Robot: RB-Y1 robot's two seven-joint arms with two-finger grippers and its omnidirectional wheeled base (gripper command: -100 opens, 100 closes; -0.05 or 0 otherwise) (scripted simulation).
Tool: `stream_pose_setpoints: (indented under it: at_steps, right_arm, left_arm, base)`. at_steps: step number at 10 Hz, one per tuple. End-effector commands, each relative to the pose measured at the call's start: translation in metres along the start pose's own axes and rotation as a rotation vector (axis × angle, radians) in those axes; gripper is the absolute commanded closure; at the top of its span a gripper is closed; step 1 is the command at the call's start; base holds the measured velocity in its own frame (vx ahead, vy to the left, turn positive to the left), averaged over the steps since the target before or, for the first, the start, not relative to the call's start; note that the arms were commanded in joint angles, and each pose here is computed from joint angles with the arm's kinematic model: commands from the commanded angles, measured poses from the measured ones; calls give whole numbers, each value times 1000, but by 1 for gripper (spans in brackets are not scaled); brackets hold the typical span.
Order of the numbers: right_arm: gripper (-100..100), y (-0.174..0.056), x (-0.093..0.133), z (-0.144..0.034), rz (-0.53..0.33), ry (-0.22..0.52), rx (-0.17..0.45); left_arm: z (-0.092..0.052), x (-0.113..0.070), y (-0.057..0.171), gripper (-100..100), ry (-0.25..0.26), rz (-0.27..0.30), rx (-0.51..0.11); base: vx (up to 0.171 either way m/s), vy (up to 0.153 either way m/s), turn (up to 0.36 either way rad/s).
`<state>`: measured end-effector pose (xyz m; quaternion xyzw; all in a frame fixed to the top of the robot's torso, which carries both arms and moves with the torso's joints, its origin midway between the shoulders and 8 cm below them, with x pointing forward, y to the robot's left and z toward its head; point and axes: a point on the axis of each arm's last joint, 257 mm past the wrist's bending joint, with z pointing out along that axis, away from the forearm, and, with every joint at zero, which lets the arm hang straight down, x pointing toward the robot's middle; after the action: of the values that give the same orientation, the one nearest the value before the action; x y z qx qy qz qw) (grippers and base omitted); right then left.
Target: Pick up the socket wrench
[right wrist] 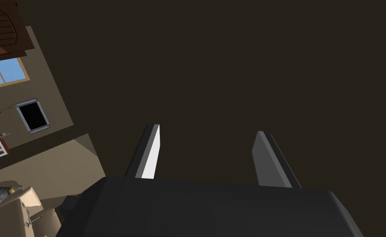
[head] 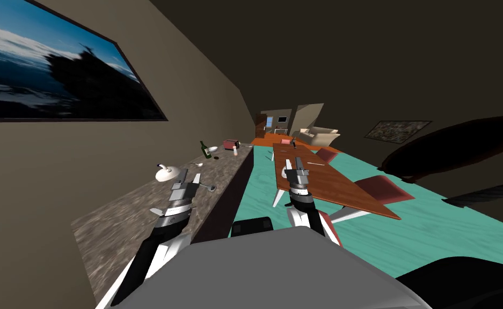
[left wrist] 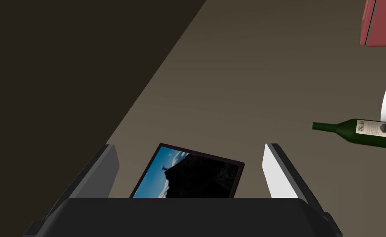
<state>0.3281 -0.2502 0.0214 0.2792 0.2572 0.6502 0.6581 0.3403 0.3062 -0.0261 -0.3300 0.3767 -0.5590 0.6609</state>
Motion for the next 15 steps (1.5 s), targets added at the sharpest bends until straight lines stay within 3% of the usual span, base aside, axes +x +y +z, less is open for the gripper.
stream_pose_setpoints:
  at_steps: [1, 2, 3, 4, 5, 6, 7, 8, 9, 11, 12, 13, 14, 15]
  right_arm:
    - [0, 0, 0, 0, 0, 0, 0]
    - [0, 0, 0, 0, 0, 0, 0]
    - [0, 0, 0, 0, 0, 0, 0]
    - [0, 0, 0, 0, 0, 0, 0]
    - [0, 0, 0, 0, 0, 0, 0]
    - [0, 0, 0, 0, 0, 0, 0]
    - [0, 0, 0, 0, 0, 0, 0]
    - [0, 0, 0, 0, 0, 0, 0]
    - [0, 0, 0, 0, 0, 0, 0]
    - [0, 0, 0, 0, 0, 0, 0]
    - [0, 0, 0, 0, 0, 0, 0]
    - [0, 0, 0, 0, 0, 0, 0]
    - [0, 0, 0, 0, 0, 0, 0]
    - [0, 0, 0, 0, 0, 0, 0]
  left_arm:
    - [-9, -12, 16, -100, 7, 3, -72]
    - [-19, -23, 30, -100, 7, 18, -133]
    - [-19, -24, 30, -100, 11, 9, -136]
    - [-29, -35, 44, -100, 17, 20, -203]
    - [-29, -36, 44, -100, 14, 14, -203]
    - [-40, -48, 57, -100, 19, 25, -271]
    - [-41, -48, 57, -100, 16, 20, -272]
    - [-53, -61, 70, -100, 19, 32, -343]
    - [-53, -61, 70, -100, 18, 25, -343]
    - [-79, -88, 93, -100, 18, 51, -482]
    - [-81, -88, 94, -100, 20, 35, -493]
    - [-96, -102, 105, -100, 21, 51, -568]
    - [-96, -102, 105, -100, 21, 40, -569]
    - [-111, -115, 114, -100, 21, 54, -645]
  base:
    - [33, -10, -69]
    - [52, -16, -138]
    - [39, -8, -46]
    - [34, -17, -77]
    - [27, -11, -45]
    - [33, -13, -115]
    - [27, -8, -46]
    - [32, -13, -104]
    - [33, -7, -42]
    - [47, -18, -113]
    - [42, -13, -63]
    - [44, -17, -104]
    - [34, -9, -52]
    - [36, -6, -99]
